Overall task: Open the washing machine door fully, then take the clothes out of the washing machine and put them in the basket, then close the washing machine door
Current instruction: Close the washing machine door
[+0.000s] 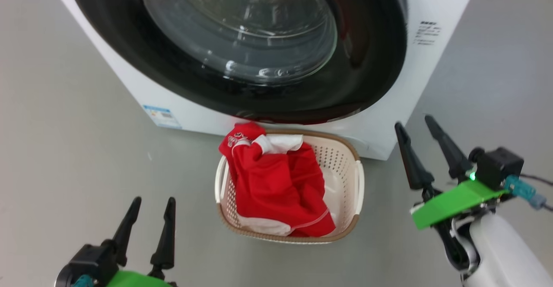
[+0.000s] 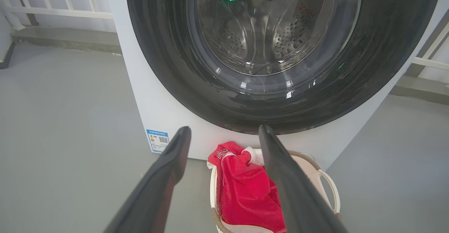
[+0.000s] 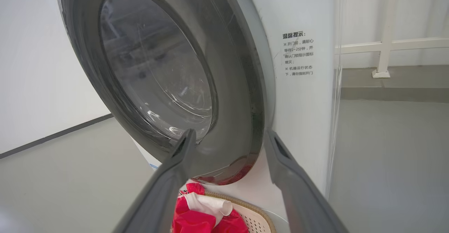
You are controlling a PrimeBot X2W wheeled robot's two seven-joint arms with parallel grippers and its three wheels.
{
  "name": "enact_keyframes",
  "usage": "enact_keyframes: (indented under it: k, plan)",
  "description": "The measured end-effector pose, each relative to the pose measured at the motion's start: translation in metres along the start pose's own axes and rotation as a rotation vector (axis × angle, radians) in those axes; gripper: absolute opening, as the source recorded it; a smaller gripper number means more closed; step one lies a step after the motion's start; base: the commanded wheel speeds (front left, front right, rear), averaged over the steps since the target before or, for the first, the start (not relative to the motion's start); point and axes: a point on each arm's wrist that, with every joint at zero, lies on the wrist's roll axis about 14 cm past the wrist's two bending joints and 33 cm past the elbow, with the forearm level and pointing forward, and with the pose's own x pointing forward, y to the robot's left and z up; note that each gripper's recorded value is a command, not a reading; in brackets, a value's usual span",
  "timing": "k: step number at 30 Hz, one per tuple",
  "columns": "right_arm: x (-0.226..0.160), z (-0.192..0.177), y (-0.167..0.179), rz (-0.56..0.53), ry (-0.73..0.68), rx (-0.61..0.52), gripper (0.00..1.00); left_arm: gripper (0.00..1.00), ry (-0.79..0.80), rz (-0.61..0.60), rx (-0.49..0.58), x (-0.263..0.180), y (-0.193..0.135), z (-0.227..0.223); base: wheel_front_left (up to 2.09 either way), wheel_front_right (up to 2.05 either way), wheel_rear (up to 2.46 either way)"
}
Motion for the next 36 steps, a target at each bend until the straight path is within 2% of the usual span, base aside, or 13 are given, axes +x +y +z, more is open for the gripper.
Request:
enact_keyframes:
  k: [10,36]
  plan:
    - [-0.050,-0.008,-0.019,-0.091,0.034,-0.006,1.00,1.00,-0.003,-0.041,0.007,-0.007,-0.007,0.001,0.00,0.00,0.00]
    - [-0.140,-0.005,-0.058,-0.296,0.023,-0.006,1.00,1.00,-0.027,-0.108,0.022,-0.010,-0.021,0.007,0.00,0.00,0.00]
